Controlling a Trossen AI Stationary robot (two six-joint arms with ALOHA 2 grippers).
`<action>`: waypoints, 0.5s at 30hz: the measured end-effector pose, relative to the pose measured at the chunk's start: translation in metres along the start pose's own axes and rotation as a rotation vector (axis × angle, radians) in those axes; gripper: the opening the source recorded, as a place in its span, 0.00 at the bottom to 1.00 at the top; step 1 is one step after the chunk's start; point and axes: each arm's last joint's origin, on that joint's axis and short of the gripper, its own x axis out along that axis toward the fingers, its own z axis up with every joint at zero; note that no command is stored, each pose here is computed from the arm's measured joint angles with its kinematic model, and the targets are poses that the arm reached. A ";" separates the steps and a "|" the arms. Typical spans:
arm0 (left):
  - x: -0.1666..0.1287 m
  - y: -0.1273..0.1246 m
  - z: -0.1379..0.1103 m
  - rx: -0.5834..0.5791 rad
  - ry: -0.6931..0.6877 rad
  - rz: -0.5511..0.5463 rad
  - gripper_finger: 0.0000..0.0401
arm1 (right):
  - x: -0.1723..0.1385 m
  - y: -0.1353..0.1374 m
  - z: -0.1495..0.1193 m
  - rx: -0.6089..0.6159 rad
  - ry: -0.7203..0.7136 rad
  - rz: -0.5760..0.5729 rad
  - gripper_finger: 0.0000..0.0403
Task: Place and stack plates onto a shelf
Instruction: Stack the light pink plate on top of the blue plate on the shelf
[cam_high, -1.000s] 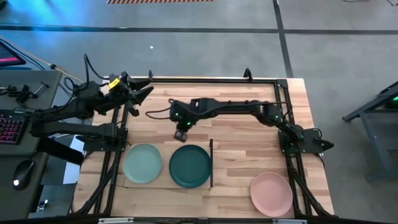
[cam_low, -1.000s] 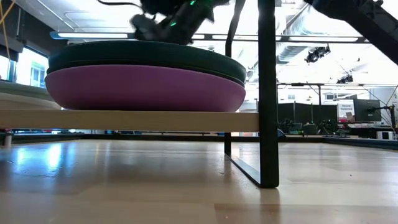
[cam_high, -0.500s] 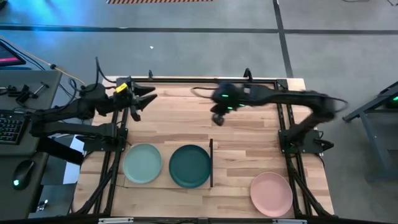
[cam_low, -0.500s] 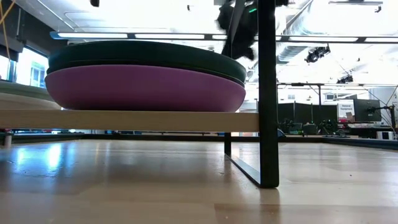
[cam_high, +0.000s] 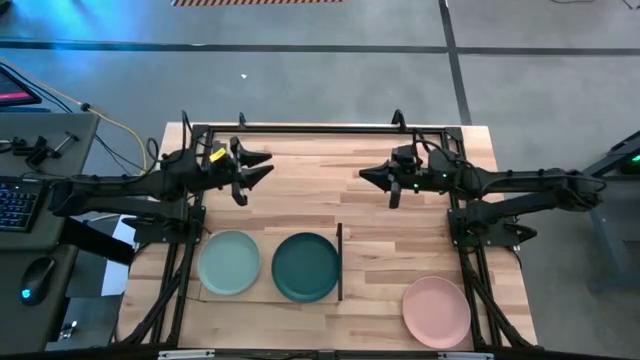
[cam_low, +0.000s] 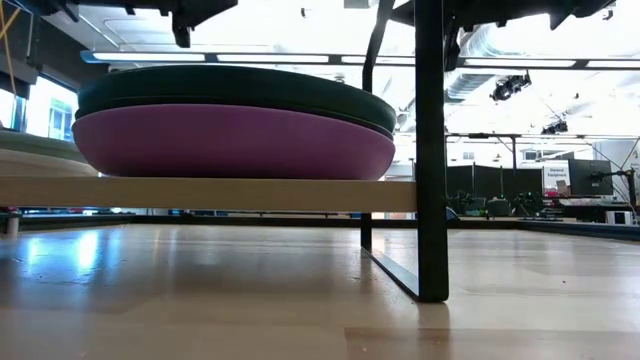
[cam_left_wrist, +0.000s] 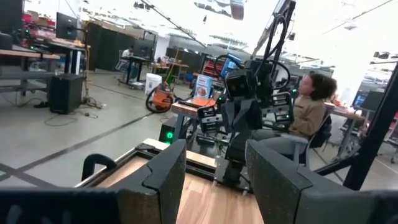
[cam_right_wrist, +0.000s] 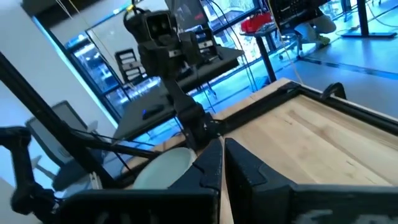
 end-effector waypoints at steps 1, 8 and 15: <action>0.000 0.000 0.000 0.000 0.000 0.000 0.39 | 0.000 0.000 0.000 0.009 -0.004 0.001 0.00; -0.002 0.000 0.003 -0.002 -0.016 -0.004 0.39 | 0.000 -0.001 0.000 0.022 -0.010 -0.016 0.00; -0.002 0.000 0.002 -0.002 -0.011 -0.003 0.39 | -0.001 0.009 0.016 0.177 0.129 0.040 0.00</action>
